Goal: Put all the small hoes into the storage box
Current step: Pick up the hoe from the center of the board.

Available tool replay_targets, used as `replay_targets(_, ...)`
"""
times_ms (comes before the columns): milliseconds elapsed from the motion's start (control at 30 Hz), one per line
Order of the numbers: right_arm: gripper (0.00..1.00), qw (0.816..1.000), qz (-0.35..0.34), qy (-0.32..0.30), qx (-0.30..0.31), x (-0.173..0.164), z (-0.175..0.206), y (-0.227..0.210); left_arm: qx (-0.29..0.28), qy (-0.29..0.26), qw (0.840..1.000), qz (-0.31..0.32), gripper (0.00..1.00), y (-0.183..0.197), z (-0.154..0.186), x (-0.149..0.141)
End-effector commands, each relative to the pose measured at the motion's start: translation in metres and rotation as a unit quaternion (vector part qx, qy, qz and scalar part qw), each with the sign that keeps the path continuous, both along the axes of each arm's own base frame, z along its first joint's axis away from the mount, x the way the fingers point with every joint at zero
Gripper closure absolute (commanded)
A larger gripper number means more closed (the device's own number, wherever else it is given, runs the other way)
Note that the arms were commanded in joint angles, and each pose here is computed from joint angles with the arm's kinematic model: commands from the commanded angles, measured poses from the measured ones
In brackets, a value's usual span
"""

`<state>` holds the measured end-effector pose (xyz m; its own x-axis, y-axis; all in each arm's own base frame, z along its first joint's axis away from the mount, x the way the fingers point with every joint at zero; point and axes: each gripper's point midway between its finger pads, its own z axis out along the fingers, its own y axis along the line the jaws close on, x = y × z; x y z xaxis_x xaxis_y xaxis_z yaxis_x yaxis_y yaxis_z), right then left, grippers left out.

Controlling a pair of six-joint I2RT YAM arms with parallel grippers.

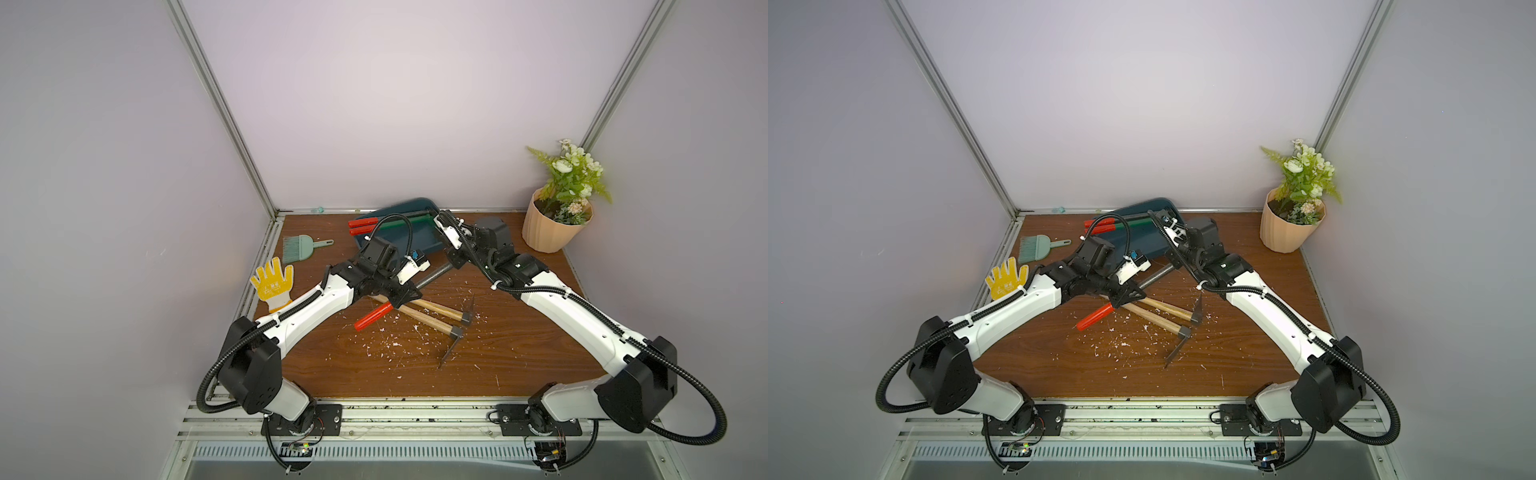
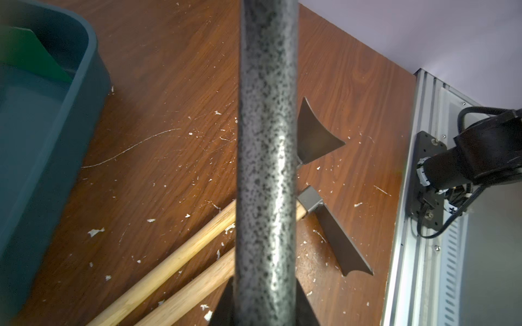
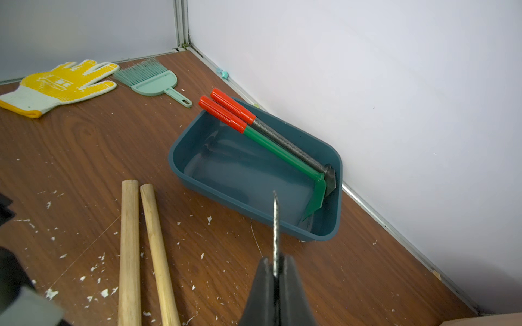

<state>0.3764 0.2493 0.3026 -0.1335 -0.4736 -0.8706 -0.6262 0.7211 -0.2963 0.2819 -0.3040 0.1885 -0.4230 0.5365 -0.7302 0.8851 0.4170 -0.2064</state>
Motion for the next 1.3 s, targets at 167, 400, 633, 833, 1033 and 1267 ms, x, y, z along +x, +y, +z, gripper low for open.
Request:
replay_targets(167, 0.96, 0.997, -0.003, -0.042, 0.057, -0.006, 0.034, -0.001, 0.035, -0.056, 0.994, 0.091, 0.99, 0.022, 0.010, 0.032)
replay_targets(400, 0.70, 0.996, -0.040, -0.041, 0.073, 0.001, 0.043, -0.012, 0.170, -0.180, 0.928, 0.278, 0.99, 0.086, 0.021, 0.078)
replay_targets(633, 0.65, 0.995, -0.023, 0.013, 0.092, 0.018, 0.050, -0.002, 0.347, -0.318, 0.808, 0.355, 0.99, 0.128, 0.026, 0.079)
replay_targets(833, 0.66, 0.995, -0.006, 0.080, 0.058, 0.036, 0.035, 0.018, 0.433, -0.383, 0.732, 0.360, 0.99, 0.138, 0.028, 0.069)
replay_targets(1033, 0.64, 0.992, 0.057, 0.083, 0.073, 0.032, 0.048, 0.041, 0.451, -0.410, 0.717, 0.337, 1.00, 0.128, 0.035, 0.062)
replay_targets(1267, 0.63, 0.988, 0.109, 0.098, 0.055, 0.026, 0.050, 0.059, 0.456, -0.414, 0.727, 0.303, 0.99, 0.116, 0.027, 0.060)
